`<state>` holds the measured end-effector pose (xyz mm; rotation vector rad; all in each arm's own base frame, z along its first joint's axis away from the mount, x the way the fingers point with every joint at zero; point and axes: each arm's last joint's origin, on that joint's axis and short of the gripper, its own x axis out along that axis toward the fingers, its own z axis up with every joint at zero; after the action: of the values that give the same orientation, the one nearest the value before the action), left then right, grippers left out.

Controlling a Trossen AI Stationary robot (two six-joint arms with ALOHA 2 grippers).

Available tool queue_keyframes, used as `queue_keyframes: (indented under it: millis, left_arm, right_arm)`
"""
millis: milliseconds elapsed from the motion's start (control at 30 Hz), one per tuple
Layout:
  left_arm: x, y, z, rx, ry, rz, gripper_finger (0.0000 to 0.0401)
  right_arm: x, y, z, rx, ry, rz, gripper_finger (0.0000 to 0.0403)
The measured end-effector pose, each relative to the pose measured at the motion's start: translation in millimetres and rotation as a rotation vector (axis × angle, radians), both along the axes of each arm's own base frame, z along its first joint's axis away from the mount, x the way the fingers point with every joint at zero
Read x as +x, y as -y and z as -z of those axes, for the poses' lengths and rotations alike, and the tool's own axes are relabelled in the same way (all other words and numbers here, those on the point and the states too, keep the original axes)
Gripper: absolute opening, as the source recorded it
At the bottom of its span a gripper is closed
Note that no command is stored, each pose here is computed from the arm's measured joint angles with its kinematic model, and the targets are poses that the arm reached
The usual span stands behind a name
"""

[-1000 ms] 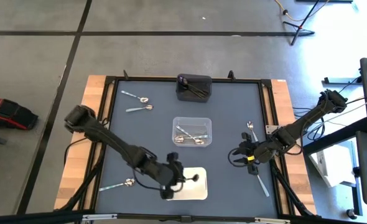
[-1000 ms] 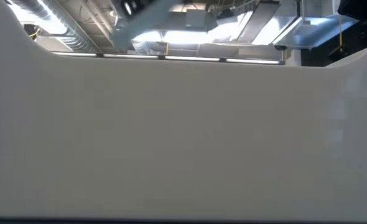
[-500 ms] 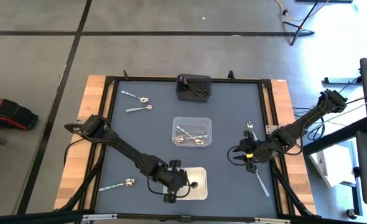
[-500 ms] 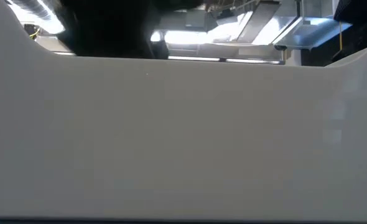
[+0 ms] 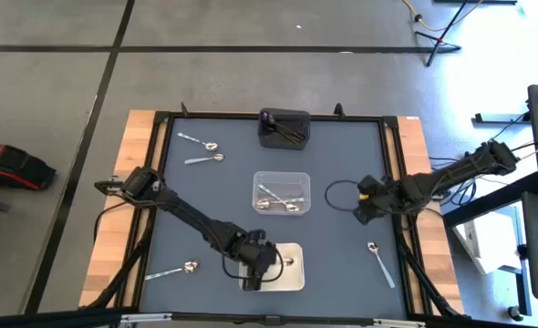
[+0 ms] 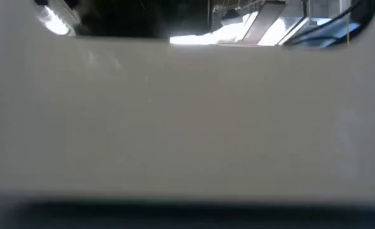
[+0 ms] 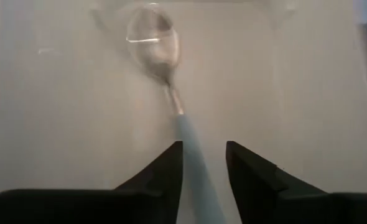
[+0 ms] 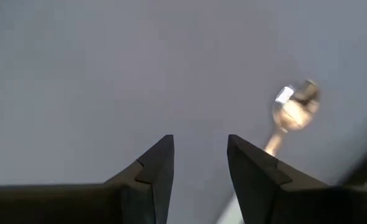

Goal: Sort silverware by color (type)
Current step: Put the middle right blue spoon into the white bin

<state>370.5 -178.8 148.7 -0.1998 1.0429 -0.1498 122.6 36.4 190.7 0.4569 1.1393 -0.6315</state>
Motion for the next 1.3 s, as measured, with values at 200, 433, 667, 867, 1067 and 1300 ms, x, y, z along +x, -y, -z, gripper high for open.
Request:
queue_keyframes:
  millis: [200,433,667,867,1067,1300]
  left_arm:
    - [-10.5,15.8,-3.5,0.073,0.033,0.041,0.0125]
    - [-24.6,36.3,-17.8,0.149,0.119,0.058,0.0125]
    - [-37.0,54.7,-23.0,0.187,0.173,0.054,0.0125]
    - [-43.4,66.2,-24.8,0.210,0.219,0.054,0.0125]
    - [-46.0,70.3,-25.2,0.210,0.227,0.066,0.0125]
    - [-45.9,70.2,-25.2,0.207,0.226,0.061,0.0125]
  right_arm:
    - [6.2,21.5,6.6,0.030,-0.105,0.115,0.0175]
    - [18.5,46.7,22.8,0.100,-0.253,0.202,0.0223]
    - [23.9,70.6,45.8,0.226,-0.444,0.245,0.0204]
    - [26.9,80.5,59.4,0.347,-0.535,0.184,0.0175]
    - [29.0,80.6,62.1,0.383,-0.529,0.118,0.0104]
    - [29.9,81.6,58.2,0.344,-0.525,0.090,0.0009]
